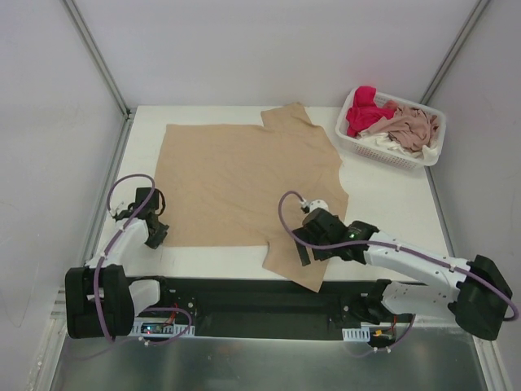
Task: Fold and stack the t-shirts
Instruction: Grap the side of the flattened tshirt closest away from the robot with both arms
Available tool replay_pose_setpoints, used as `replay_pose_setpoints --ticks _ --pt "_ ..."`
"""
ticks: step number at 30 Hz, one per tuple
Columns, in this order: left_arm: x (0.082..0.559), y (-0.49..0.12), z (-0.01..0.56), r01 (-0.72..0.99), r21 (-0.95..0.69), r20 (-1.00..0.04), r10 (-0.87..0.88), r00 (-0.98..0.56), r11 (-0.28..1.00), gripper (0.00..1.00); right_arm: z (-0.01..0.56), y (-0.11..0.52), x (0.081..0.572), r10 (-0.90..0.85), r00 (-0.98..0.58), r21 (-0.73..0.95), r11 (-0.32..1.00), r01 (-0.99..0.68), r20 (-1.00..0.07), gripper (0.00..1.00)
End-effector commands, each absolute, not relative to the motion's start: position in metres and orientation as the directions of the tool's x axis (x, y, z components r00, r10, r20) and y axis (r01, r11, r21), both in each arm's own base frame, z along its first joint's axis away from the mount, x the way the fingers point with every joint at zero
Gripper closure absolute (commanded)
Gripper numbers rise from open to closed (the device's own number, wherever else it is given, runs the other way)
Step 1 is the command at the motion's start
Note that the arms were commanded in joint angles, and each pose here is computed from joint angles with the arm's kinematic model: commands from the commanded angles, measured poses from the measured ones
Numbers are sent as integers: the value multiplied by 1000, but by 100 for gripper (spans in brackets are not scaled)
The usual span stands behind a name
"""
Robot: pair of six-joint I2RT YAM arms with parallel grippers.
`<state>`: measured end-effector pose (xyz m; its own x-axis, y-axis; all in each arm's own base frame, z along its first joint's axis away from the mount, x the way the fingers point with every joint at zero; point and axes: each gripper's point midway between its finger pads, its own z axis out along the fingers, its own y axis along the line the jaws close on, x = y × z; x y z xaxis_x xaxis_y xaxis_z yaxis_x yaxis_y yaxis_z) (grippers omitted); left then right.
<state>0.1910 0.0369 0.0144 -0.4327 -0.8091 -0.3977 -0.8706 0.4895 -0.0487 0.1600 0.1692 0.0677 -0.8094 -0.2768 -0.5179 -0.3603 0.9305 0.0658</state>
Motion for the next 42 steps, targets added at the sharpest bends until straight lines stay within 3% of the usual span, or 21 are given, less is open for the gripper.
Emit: replay_pose_setpoints --ticks 1,7,11,15,18,23,26,30,35,42 --pt "182 38 18 -857 -80 -420 -796 -435 510 100 68 177 134 -401 -787 -40 900 -435 -468 3" --pt "183 33 24 -843 -141 -431 -799 -419 518 100 62 222 97 -566 -688 -32 782 -622 -454 1" --pt "184 30 27 -836 -158 -427 -800 -422 525 100 50 238 87 -618 -673 -25 744 -668 -406 12" --pt "184 30 26 -837 -155 -426 -800 -423 525 100 32 231 79 -635 -698 -39 748 -662 -331 31" --pt "184 30 25 -841 -152 -421 -804 -421 520 100 24 222 81 -633 -706 -74 759 -647 -316 36" --pt "185 31 25 -841 -142 -419 -802 -427 522 100 12 222 85 -657 -697 -118 746 -655 -286 37" --pt "186 31 26 -841 -145 -421 -801 -425 522 100 6 221 91 -668 -693 -164 741 -651 -270 50" --pt "186 30 27 -839 -157 -423 -803 -420 522 100 9 216 95 -662 -697 -185 748 -637 -275 77" --pt "183 26 30 -832 -187 -419 -808 -414 523 100 25 213 90 -643 -705 -147 761 -632 -299 85" --pt "160 26 37 -872 -214 -414 -849 -328 441 100 42 201 55 -671 -698 -38 727 -686 -248 99"
